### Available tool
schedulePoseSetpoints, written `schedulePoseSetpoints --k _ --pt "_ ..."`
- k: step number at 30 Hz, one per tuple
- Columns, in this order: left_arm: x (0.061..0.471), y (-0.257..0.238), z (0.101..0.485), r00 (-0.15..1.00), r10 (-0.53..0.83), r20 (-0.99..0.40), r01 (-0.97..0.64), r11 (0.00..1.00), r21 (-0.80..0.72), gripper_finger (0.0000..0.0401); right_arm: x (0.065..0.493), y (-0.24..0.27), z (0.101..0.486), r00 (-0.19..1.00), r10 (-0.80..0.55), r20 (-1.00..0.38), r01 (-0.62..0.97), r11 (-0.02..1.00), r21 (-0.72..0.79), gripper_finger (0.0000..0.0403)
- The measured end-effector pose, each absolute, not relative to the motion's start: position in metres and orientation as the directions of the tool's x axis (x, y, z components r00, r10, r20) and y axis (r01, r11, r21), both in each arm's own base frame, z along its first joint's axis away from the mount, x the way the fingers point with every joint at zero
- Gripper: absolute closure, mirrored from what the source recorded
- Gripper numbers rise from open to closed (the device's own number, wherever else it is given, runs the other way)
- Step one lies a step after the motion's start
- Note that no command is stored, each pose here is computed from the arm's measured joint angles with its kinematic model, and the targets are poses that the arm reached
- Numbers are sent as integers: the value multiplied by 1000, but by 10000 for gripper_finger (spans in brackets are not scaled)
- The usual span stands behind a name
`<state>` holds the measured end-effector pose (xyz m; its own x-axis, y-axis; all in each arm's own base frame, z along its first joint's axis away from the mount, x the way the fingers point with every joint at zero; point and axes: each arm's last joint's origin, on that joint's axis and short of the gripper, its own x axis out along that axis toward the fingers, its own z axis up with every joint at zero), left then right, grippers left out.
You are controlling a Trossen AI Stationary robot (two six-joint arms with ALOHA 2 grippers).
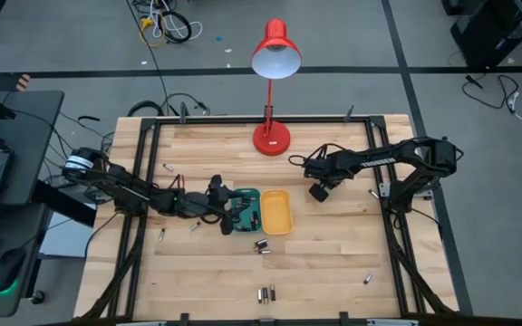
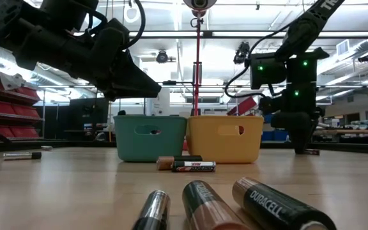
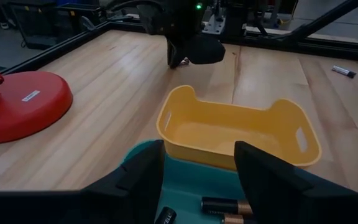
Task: Sort batteries
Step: Put the white battery into the yellow bin
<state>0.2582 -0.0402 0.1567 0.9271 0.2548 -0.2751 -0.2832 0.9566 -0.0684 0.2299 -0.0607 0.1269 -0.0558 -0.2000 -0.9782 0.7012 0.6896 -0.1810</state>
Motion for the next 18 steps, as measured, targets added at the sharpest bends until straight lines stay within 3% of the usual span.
schedulePoseSetpoints --k 7,18 --pt "258 -40 157 927 256 -275 -284 956 -68 190 239 -48 133 -32 -203 -979 689 705 -169 389" --pt "259 -40 159 933 255 -256 -283 956 -79 190 271 -22 150 184 -96 -978 627 778 41 387"
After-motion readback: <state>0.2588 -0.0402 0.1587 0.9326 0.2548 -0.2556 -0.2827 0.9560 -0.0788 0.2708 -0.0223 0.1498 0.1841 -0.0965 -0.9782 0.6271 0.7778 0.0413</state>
